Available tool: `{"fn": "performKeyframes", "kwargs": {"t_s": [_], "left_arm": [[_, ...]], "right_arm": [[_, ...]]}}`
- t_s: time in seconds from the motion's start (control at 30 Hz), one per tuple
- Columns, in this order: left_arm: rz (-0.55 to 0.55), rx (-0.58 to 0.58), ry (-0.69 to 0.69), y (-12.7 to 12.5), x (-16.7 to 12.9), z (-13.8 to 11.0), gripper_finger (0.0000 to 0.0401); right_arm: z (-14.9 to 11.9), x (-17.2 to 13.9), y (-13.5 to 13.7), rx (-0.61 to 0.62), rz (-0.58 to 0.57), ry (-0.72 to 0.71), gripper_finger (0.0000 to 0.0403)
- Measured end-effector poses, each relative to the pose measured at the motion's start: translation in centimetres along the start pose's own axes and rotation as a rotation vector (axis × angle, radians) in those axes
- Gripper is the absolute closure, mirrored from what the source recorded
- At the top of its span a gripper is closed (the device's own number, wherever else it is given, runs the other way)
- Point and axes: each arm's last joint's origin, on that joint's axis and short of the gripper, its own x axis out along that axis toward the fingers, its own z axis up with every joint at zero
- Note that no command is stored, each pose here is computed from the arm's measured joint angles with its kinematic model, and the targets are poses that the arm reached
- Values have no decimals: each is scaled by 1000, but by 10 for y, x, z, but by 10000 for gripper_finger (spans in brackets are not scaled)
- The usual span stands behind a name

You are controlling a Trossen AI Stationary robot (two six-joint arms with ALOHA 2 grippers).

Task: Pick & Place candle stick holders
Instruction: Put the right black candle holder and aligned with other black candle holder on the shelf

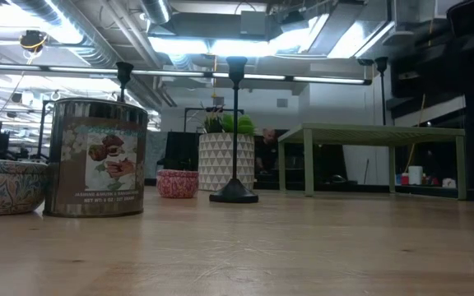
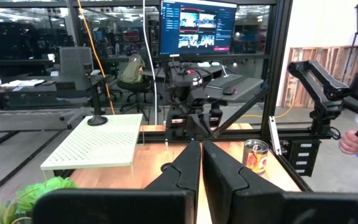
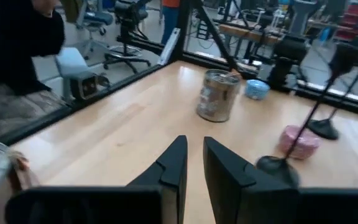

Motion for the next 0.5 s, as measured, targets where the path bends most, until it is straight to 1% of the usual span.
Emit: {"fn": "performKeyframes", "kwargs": {"t_s": [0.07, 0.13, 0.2, 0.27, 0.37, 0.5], "left_arm": [[0, 0, 0, 0, 0, 0, 388], [0, 0, 0, 0, 0, 0, 389], [0, 0, 0, 0, 0, 0, 391], [0, 0, 0, 0, 0, 0, 391], [0, 0, 0, 0, 0, 0, 389], [0, 0, 0, 0, 0, 0, 389]], "right_arm": [[-2, -1, -4, -6, -63, 8, 348], [-7, -2, -7, 4, -163, 13, 348], [-15, -4, -9, 4, -239, 1, 348], [-18, -5, -11, 8, -272, 18, 348], [-14, -6, -14, -25, -302, -14, 348], [-14, -6, -15, -74, -289, -13, 348]]}}
